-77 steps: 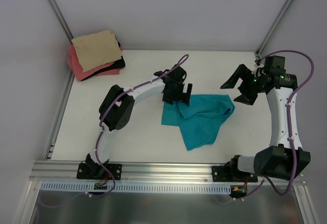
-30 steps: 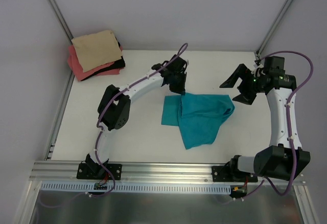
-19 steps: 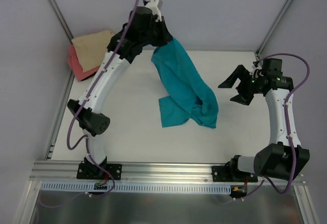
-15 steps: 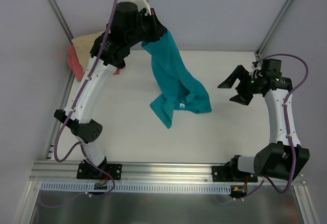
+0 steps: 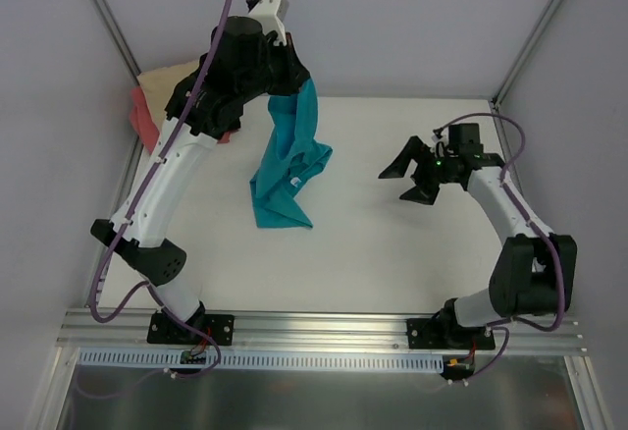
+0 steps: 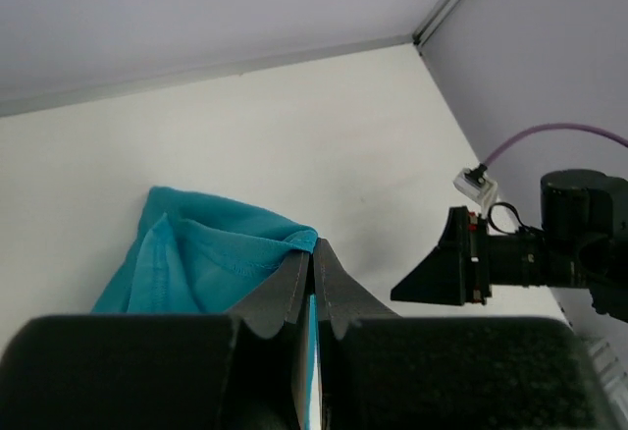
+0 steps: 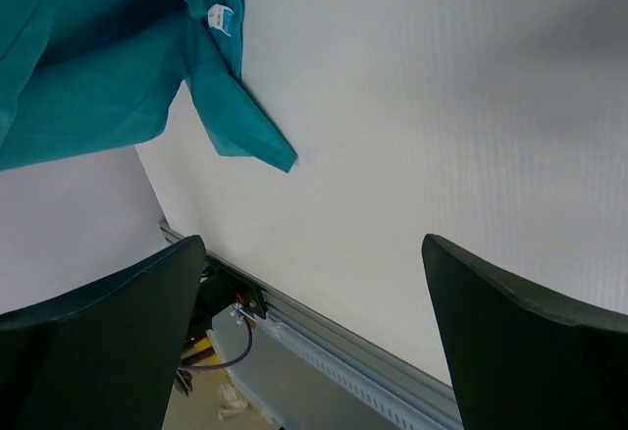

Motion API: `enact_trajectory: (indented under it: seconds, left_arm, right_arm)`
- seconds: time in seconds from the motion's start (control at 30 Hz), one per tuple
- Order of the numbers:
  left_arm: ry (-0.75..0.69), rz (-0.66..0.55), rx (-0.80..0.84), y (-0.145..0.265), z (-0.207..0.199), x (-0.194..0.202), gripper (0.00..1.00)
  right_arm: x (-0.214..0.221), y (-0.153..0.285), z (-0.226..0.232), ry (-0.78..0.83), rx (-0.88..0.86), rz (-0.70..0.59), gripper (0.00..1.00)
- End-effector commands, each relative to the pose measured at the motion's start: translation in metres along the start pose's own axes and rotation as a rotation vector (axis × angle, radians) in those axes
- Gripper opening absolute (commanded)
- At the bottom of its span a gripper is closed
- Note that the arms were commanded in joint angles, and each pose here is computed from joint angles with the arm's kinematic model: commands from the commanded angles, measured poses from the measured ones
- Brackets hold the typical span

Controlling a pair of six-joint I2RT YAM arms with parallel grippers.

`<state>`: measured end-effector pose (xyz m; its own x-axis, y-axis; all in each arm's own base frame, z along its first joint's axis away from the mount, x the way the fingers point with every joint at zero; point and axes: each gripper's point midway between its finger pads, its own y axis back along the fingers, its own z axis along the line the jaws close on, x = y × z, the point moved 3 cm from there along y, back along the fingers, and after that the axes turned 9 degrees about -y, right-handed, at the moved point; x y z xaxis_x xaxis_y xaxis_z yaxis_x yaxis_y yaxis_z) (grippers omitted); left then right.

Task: Fold and stack the t-shirts
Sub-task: Flatten out the tshirt

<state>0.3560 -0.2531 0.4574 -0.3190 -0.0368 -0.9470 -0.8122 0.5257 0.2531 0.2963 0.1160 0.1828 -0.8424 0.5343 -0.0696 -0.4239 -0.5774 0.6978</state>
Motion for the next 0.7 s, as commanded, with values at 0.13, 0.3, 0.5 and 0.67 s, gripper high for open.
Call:
enact_trajectory:
  seconds: [0.13,0.3,0.5,0.67]
  left_arm:
    - [-0.052,-0.036,-0.044,0.03,0.008,-0.008,0.0]
    - [-0.046,-0.038,-0.046,0.041,0.008,-0.006,0.0]
    - [-0.026,-0.021,-0.041,0.054,0.008,0.0,0.0]
    - [-0.002,-0.008,-0.039,0.067,0.008,0.008,0.0]
  right_arm:
    - [0.001,-0.075,0.057,0.082,-0.128,0.11,0.99]
    - [0.007,-0.119,0.089,0.098,-0.169,0.168,0.99]
    - [0.003,-0.167,0.127,0.083,-0.242,0.2,0.96]
    - [0.003,-0.199,0.145,0.042,-0.299,0.218,0.92]
